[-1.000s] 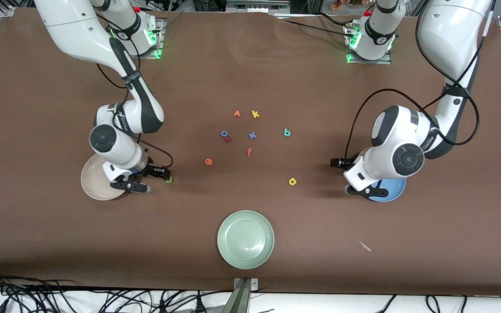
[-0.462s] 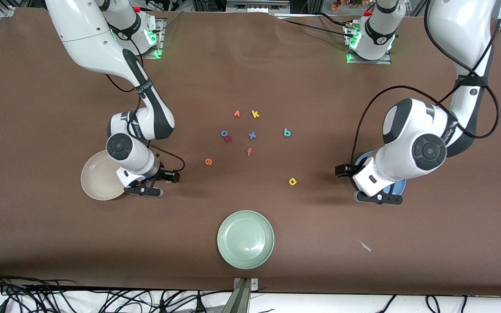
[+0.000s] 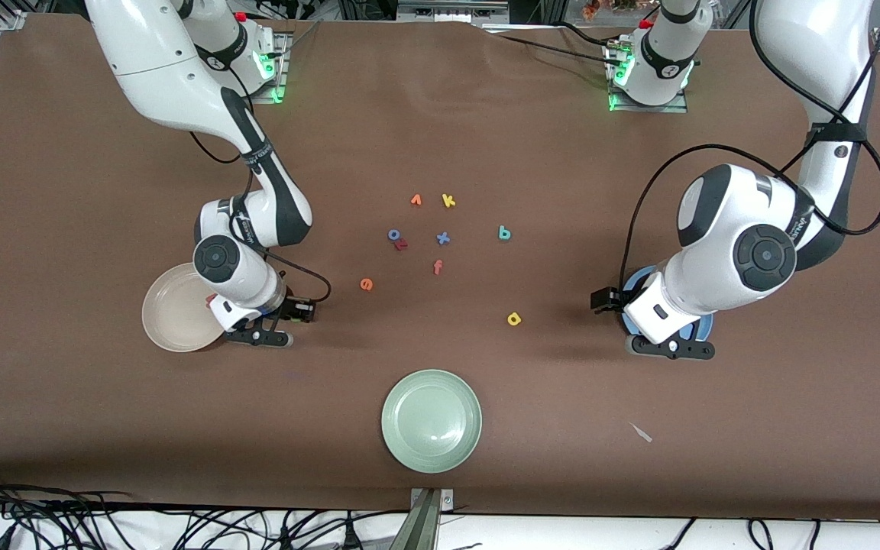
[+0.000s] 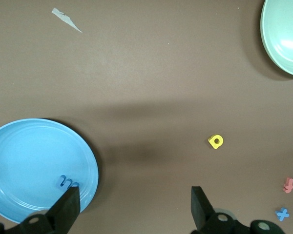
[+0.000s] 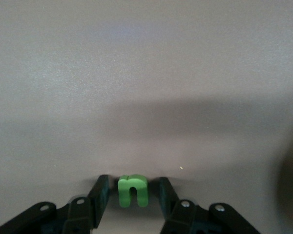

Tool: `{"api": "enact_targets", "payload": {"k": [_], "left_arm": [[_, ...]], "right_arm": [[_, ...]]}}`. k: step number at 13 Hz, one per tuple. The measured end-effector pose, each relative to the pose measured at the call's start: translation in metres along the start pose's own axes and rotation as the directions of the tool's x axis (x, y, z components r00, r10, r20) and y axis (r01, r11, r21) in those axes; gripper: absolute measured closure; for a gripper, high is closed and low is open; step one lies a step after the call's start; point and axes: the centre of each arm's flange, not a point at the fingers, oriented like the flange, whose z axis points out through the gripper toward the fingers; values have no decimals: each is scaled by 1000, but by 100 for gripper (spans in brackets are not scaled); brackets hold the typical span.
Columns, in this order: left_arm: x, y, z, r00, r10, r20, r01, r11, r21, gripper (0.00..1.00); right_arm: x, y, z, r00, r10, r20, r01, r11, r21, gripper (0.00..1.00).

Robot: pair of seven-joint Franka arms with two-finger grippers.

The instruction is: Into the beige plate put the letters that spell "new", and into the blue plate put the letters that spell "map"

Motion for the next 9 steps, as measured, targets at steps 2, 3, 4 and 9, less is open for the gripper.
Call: {"api": "enact_targets", "payload": {"k": [2, 3, 4, 9], "left_arm": [[-2, 8, 20, 999, 5, 33, -5, 1000, 3, 0], [-5, 17, 33, 999, -7, 54, 6, 1000, 7, 0], [-7, 27, 47, 997, -29, 73, 28, 1000, 12, 0], [-16, 98, 118, 980, -182, 74, 182, 983, 14, 0]], "right_arm": [[1, 0, -1, 1000, -7, -2, 7, 1000, 0, 57], [1, 0, -1, 1000, -9, -2, 9, 1000, 0, 57], [1, 1, -1, 1000, -10, -3, 10, 1000, 0, 62], [7, 10, -7, 999, -37, 0, 37, 999, -10, 74]]}}
